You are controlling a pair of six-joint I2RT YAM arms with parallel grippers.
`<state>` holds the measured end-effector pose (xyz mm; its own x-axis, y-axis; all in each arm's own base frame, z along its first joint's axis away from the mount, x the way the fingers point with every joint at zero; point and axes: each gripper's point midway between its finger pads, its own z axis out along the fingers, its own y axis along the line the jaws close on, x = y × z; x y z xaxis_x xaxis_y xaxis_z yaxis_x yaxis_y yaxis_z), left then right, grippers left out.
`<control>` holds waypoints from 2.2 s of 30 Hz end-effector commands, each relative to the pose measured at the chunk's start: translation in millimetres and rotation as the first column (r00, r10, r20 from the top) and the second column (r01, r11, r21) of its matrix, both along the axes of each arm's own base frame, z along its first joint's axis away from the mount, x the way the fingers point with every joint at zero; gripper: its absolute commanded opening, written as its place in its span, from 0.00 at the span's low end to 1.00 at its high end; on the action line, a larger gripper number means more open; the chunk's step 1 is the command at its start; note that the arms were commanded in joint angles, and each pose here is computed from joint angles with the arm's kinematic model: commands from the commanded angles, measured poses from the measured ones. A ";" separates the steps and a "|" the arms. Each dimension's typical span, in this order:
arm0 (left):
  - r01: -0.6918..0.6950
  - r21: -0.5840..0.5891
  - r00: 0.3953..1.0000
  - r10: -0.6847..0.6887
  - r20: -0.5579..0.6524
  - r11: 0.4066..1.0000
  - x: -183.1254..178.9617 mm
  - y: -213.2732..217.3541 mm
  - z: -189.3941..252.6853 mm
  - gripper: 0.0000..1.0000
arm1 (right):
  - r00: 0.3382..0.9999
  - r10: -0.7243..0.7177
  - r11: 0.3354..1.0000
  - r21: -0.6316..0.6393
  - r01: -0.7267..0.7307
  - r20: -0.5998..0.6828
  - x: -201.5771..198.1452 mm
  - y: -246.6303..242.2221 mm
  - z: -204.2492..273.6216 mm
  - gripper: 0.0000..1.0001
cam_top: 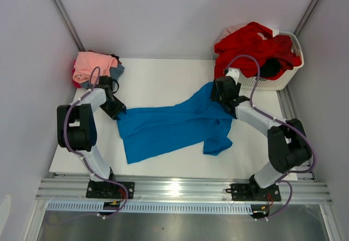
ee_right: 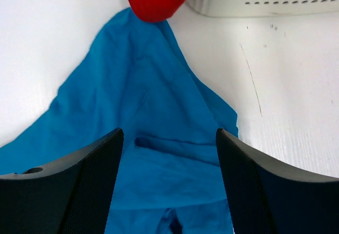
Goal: Fold and stack the t-shirts
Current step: Fold the flattened tshirt in 1/3 of the way
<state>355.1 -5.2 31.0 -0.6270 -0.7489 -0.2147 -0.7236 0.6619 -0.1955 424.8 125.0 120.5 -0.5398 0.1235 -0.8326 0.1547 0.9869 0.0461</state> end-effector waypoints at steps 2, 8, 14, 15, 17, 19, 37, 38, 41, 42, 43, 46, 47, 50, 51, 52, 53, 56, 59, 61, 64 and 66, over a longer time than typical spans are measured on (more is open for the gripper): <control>-0.020 0.055 1.000 0.020 -0.004 0.998 16.4 14.1 10.3 0.46 | 0.995 0.020 0.998 0.050 -0.025 0.095 -1.0 5.7 31.9 0.74; -0.012 0.095 0.998 0.017 -0.055 0.995 17.0 20.5 7.7 0.49 | 0.994 0.046 0.996 0.071 -0.053 0.095 1.1 13.0 31.3 0.74; 0.023 0.115 0.987 -0.004 -0.159 0.993 9.2 20.4 -6.3 0.55 | 0.993 0.056 0.995 0.082 -0.064 0.100 7.6 18.1 32.7 0.74; 0.031 0.124 0.985 -0.009 -0.171 0.992 9.9 20.4 -7.1 0.55 | 0.994 0.057 0.995 0.082 -0.065 0.096 8.2 18.7 32.1 0.74; 0.058 0.144 0.977 -0.026 -0.211 0.988 5.7 20.3 -12.5 0.51 | 0.993 0.057 0.994 0.083 -0.065 0.099 12.3 20.6 34.1 0.74; 0.074 0.149 0.976 -0.041 -0.213 0.986 6.7 18.6 -12.6 0.48 | 0.995 0.050 0.995 0.078 -0.057 0.089 17.4 20.6 32.1 0.74; 0.112 0.173 0.984 -0.085 -0.157 0.979 39.4 33.4 11.5 0.01 | 1.000 0.010 0.996 0.085 -0.009 -0.009 29.1 14.3 -5.2 0.74; 0.105 0.174 0.986 -0.080 -0.145 0.979 46.5 36.7 19.1 0.01 | 1.000 0.010 0.997 0.080 -0.009 -0.013 28.2 13.6 -6.3 0.74; 0.105 0.204 0.989 -0.080 -0.128 0.973 69.3 46.3 33.6 0.01 | 1.000 0.006 0.998 0.066 -0.005 -0.014 25.1 10.0 -5.7 0.74; 0.114 0.212 0.985 -0.082 -0.153 0.971 71.9 48.9 25.6 0.01 | 1.000 0.005 0.998 0.065 -0.004 -0.010 24.5 8.6 -3.8 0.74; 0.109 0.230 0.991 -0.086 -0.106 0.967 90.5 52.5 40.9 0.00 | 1.000 0.009 0.998 0.063 -0.008 -0.013 23.1 8.4 -5.8 0.74; 0.131 0.266 0.984 -0.093 -0.151 0.955 100.0 60.6 35.2 0.01 | 1.000 0.012 0.998 0.063 -0.011 -0.018 22.1 8.6 -7.1 0.74; 0.134 0.280 0.984 -0.094 -0.152 0.951 104.4 63.5 41.5 0.01 | 1.000 0.013 0.998 0.060 -0.012 -0.020 22.3 8.5 -7.1 0.74; 0.143 0.323 0.981 -0.089 -0.175 0.936 109.9 77.8 44.9 0.01 | 0.999 0.018 0.998 0.054 -0.016 -0.029 19.9 8.9 -10.1 0.74; 0.132 0.322 0.981 -0.077 -0.178 0.938 107.9 78.2 45.4 0.04 | 0.999 0.019 0.998 0.053 -0.018 -0.026 19.8 8.3 -9.5 0.74; 0.114 0.328 0.985 -0.064 -0.161 0.938 105.5 79.2 55.4 0.15 | 1.000 0.020 0.998 0.059 -0.018 -0.024 19.0 9.2 -8.9 0.74; 0.126 0.317 0.975 -0.059 -0.214 0.940 85.8 76.9 43.5 0.21 | 0.999 0.018 0.998 0.064 -0.016 -0.026 17.5 9.1 -10.0 0.74; 0.054 0.343 0.997 -0.070 0.035 0.938 93.9 69.2 103.8 0.46 | 1.000 0.011 0.998 0.066 -0.011 -0.008 12.1 11.6 -0.9 0.73; 0.038 0.312 0.989 -0.080 0.122 0.949 54.5 56.2 111.4 0.60 | 0.994 0.037 0.995 0.086 -0.046 0.106 2.5 24.3 32.9 0.72; 0.020 0.282 0.992 -0.054 0.116 0.959 30.8 50.9 106.6 0.64 | 0.994 0.049 0.995 0.080 -0.057 0.099 -9.3 26.6 30.9 0.72; -0.020 0.246 0.989 -0.017 0.147 0.969 4.9 42.3 106.8 0.64 | 0.999 0.012 0.996 0.089 -0.015 0.038 -22.7 23.3 20.9 0.72; -0.042 0.200 0.981 0.002 0.196 0.979 -2.4 34.0 112.8 0.63 | 1.000 -0.003 0.996 0.086 0.004 -0.009 -35.1 21.5 5.0 0.72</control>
